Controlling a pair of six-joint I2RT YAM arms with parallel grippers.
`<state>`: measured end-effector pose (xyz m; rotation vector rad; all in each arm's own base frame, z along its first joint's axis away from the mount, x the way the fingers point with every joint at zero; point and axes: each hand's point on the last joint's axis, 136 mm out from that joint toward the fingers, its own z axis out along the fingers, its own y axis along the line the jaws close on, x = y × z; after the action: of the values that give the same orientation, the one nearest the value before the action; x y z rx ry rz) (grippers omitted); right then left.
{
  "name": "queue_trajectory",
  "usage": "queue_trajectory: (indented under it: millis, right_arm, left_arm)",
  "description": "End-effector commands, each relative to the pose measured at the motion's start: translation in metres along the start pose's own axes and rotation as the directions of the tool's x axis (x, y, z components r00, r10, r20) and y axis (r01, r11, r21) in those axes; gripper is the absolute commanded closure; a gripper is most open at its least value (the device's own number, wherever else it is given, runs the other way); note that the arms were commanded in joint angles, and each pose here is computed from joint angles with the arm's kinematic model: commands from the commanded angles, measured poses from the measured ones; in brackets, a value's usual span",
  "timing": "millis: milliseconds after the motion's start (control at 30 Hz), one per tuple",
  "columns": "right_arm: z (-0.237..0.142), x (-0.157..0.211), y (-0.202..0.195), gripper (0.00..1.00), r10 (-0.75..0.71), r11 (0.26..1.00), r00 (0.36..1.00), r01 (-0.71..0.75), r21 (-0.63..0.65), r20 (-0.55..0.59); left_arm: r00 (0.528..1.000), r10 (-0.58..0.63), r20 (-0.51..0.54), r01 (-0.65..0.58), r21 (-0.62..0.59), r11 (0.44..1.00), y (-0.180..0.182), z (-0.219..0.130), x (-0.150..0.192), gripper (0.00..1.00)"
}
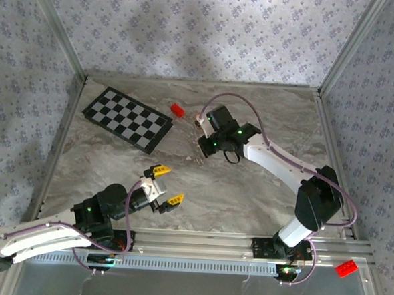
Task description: Put the keys on the keyring
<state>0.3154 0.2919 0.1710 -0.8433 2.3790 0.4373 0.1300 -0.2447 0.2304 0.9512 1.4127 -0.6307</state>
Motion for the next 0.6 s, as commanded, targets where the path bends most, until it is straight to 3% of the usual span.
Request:
queue_trajectory:
  millis: [0,567]
  right_arm:
    - [-0.011,0.008,0.000,1.00,0.038,0.999,0.999,-0.039,0.007,0.020]
    - [0.007,0.072,0.005,1.00,0.098,0.995,0.990,-0.099,-0.007,-0.099]
  left_arm:
    - [1.000,0.002,0.030,-0.001,-0.016,1.000,0.003,-0.001,-0.008,0.15]
    - [0.999,0.021,0.047,-0.020,-0.002,1.000,0.002,-0.003,-0.016,0.14]
